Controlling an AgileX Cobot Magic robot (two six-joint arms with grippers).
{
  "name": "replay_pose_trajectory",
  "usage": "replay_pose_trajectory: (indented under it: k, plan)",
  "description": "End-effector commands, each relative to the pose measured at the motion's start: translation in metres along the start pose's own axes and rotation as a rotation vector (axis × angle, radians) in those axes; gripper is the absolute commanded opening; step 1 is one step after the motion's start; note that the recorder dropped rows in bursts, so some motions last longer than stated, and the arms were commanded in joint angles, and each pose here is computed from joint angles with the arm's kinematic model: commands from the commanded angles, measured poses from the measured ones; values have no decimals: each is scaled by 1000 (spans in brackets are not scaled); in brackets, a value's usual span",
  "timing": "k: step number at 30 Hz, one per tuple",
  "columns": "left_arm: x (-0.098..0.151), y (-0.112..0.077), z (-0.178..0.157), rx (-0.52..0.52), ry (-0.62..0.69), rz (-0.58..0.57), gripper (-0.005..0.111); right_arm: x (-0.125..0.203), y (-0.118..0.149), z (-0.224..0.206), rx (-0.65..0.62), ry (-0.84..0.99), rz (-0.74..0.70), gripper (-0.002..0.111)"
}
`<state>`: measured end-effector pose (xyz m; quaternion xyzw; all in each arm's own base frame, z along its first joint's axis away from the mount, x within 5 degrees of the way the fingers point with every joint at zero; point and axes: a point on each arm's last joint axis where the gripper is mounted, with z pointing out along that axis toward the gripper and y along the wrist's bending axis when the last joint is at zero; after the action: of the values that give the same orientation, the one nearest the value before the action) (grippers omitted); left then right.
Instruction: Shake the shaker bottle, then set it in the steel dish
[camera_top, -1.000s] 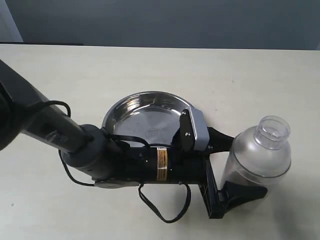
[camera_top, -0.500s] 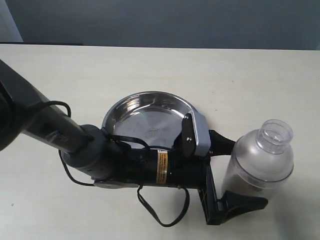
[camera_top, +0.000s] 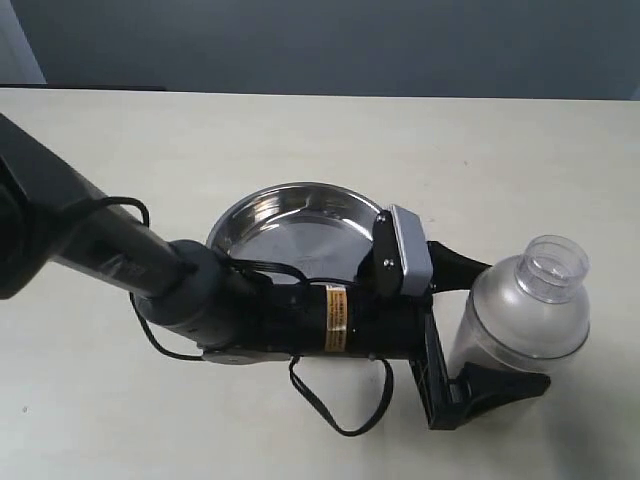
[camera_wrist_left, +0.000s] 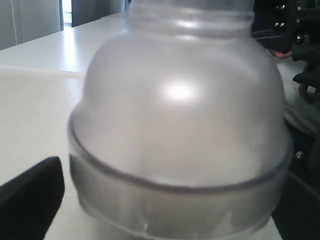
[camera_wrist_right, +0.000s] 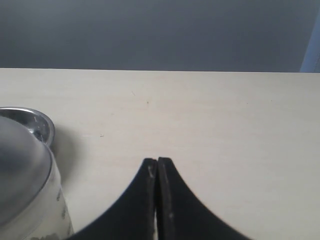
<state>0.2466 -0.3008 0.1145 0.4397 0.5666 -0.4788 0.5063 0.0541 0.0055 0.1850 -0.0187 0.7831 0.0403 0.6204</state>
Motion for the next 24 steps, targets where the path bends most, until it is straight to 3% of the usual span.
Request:
replay_pose_trajectory:
  k: [1, 8, 24]
  plan:
    - [-2, -1, 4, 27, -11, 18, 105, 0, 0, 0, -3, -11, -2, -1]
    - [16, -1, 9, 29, 18, -13, 105, 0, 0, 0, -3, -11, -2, -1]
    - [10, -5, 32, 43, -34, 4, 105, 0, 0, 0, -3, -11, -2, -1]
